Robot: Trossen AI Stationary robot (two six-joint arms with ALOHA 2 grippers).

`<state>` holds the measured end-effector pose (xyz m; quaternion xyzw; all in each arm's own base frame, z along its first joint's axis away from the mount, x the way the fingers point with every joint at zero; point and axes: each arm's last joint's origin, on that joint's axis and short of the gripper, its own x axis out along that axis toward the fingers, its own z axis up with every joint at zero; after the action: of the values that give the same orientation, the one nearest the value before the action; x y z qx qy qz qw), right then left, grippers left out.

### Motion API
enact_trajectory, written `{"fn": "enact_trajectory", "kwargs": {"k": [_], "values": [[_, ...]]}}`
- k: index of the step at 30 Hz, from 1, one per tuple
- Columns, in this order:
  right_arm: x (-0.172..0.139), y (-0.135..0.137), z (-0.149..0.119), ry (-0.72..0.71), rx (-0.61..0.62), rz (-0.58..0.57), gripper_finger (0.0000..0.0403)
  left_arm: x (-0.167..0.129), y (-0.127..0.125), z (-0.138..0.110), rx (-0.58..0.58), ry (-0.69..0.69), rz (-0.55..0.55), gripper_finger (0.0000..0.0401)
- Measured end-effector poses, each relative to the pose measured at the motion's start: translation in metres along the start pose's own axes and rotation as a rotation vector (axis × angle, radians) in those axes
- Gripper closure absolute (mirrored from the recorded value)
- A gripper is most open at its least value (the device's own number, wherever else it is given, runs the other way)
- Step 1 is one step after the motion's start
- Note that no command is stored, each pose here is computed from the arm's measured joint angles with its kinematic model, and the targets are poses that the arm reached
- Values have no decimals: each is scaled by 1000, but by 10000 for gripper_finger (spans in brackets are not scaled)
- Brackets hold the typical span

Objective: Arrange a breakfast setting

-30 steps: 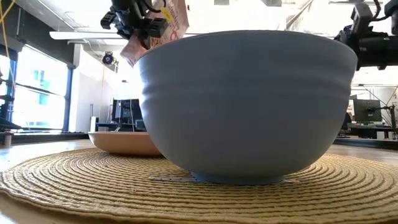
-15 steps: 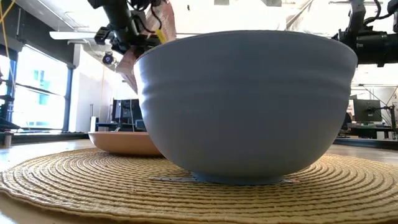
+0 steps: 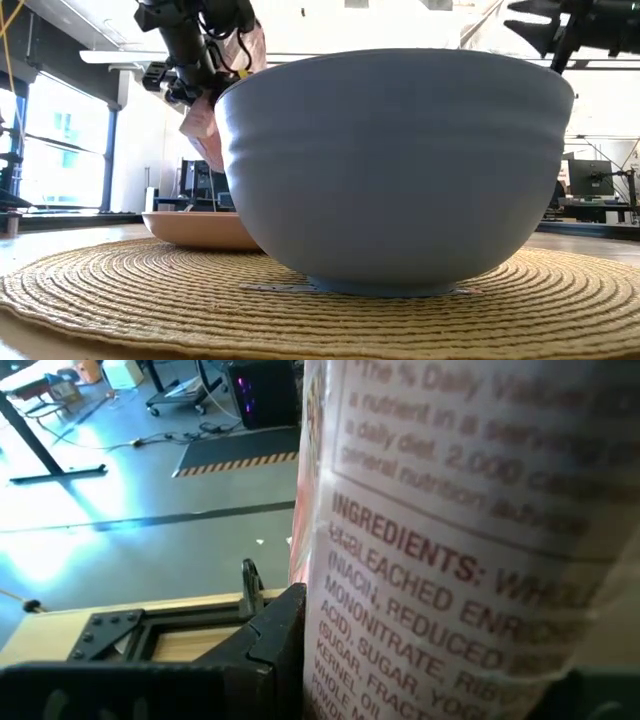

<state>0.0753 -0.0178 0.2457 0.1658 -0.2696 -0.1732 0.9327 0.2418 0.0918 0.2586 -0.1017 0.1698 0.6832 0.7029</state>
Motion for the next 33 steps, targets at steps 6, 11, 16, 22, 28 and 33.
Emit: {"fn": "enact_trajectory", "kwargs": {"k": [6, 11, 16, 22, 28, 33], "values": [[12, 13, 21, 2, -94, 55, 252, 0, 0, 0, -27, -1, -1, 284], [32, 24, 36, 30, -153, 70, 215, 0, 0, 0, -29, -7, 4, 284], [63, 39, 47, 74, -209, 62, 199, 0, 0, 0, -72, -19, 13, 284], [109, 60, 60, 121, -266, 55, 199, 0, 1, 1, -73, -39, 30, 284], [151, 74, 65, 188, -274, -11, 199, 4, 4, -13, -84, -38, 46, 284], [181, 84, 64, 270, -297, -43, 199, 7, 9, -34, -92, -24, 53, 284]]}}
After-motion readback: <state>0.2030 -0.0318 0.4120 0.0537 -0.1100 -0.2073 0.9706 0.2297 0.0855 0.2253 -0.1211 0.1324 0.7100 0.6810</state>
